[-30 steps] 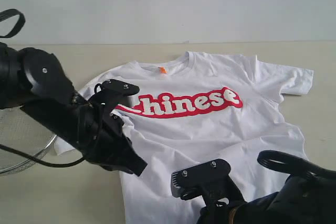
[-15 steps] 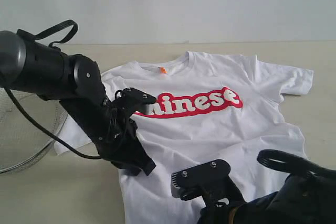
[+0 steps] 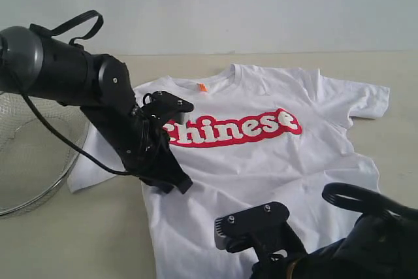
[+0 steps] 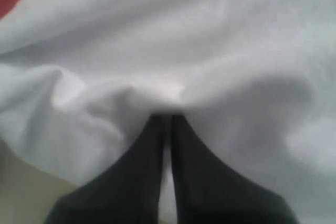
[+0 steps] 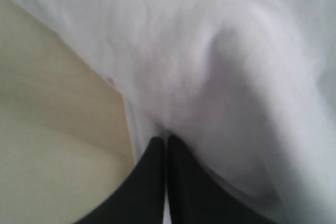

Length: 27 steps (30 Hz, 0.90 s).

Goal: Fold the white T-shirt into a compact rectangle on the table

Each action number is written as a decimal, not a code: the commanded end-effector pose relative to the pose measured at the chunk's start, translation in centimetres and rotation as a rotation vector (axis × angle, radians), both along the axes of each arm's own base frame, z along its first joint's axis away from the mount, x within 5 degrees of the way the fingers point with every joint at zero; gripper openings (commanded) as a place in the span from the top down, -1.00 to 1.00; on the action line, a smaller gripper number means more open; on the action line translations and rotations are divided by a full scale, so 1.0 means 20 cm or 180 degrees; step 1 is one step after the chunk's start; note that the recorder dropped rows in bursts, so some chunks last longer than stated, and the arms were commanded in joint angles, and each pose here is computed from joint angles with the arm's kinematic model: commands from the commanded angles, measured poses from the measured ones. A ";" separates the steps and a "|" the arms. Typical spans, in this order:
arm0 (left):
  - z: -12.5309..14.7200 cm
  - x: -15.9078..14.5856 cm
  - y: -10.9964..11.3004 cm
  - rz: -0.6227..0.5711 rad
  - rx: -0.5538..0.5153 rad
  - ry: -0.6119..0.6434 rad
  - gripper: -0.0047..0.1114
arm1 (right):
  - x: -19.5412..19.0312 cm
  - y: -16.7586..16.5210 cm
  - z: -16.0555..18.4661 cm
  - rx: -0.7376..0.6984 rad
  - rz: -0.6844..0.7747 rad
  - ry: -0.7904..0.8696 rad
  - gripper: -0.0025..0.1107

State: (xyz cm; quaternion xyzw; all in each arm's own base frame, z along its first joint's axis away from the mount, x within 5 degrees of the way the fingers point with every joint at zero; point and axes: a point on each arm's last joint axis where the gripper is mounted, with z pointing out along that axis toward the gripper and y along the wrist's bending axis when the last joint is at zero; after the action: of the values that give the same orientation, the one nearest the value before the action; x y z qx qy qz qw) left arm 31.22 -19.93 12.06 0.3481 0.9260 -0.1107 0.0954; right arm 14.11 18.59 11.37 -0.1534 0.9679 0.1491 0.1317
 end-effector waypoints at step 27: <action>-0.07 0.31 0.19 0.0385 0.0423 -0.0122 0.84 | -0.05 -0.04 -0.03 -0.0236 0.0033 0.0311 0.96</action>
State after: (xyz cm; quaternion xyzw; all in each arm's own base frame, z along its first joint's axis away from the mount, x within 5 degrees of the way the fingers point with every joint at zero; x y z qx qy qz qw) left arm 36.46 -17.69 11.34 0.2964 0.9480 -0.0622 0.0983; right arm 13.99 18.58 11.38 -0.1464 0.9709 0.1471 0.1197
